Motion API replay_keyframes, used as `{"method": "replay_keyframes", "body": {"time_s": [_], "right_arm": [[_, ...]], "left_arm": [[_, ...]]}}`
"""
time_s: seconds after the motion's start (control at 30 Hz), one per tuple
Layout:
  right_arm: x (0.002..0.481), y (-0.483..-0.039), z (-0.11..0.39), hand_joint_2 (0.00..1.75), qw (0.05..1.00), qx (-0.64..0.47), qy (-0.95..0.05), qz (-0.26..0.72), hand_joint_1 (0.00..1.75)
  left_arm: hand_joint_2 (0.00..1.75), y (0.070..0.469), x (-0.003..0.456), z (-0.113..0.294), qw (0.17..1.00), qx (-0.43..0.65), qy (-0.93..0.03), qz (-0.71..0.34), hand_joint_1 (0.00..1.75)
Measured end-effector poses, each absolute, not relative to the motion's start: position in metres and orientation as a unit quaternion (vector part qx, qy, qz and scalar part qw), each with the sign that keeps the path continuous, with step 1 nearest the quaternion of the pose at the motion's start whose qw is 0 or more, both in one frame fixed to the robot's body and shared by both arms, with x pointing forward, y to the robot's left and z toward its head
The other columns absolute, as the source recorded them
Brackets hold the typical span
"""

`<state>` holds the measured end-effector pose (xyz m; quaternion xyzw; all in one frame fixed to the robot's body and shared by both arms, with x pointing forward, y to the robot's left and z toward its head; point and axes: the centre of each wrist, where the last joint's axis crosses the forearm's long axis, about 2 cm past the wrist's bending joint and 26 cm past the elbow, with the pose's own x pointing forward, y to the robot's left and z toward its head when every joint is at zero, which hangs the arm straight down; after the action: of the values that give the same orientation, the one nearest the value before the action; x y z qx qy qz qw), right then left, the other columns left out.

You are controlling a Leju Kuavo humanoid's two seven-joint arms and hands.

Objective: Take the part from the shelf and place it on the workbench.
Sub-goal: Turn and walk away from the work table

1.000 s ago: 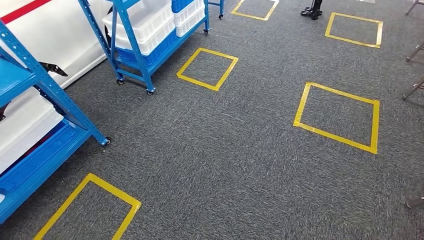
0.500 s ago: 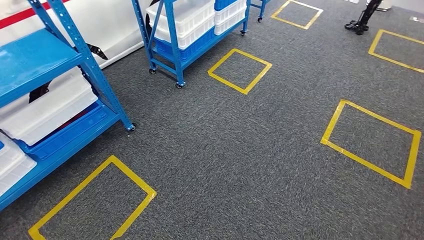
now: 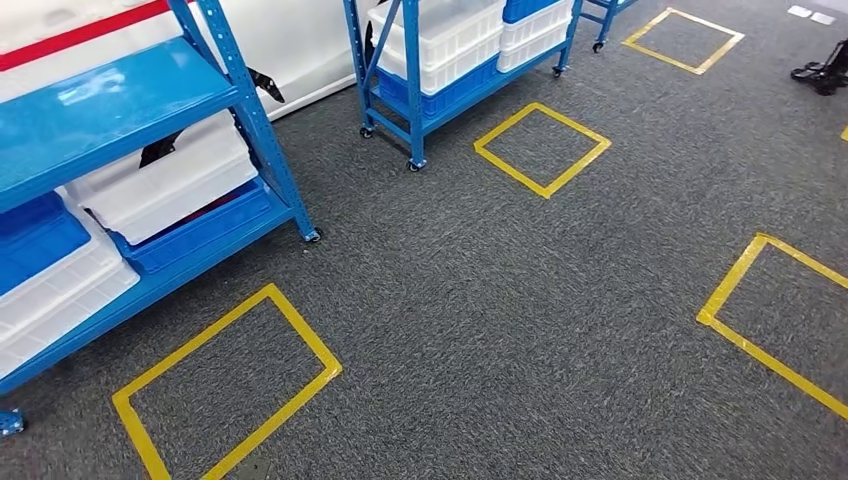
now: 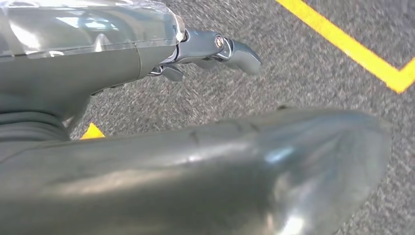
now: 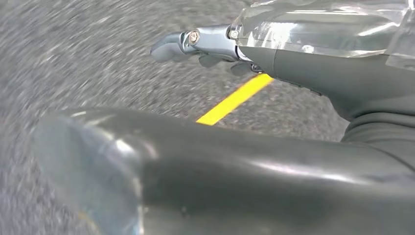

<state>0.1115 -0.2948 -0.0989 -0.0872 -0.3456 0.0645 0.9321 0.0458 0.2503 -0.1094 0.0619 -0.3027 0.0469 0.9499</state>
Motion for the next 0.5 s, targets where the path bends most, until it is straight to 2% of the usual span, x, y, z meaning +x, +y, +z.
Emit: {"method": "replay_keyframes", "body": {"time_s": [0.27,0.5], "right_arm": [[0.12,-0.285,-0.097,0.0,0.925,-0.078,-0.363,0.081,0.0],[0.092,-0.281,-0.103,0.0,0.943,-0.098,-0.296,0.118,0.0]], "left_arm": [[0.0,0.256,0.044,-0.11,0.948,0.06,-0.309,0.036,0.0],[0.0,0.259,0.045,-0.11,0.958,0.067,-0.276,0.045,0.0]]}}
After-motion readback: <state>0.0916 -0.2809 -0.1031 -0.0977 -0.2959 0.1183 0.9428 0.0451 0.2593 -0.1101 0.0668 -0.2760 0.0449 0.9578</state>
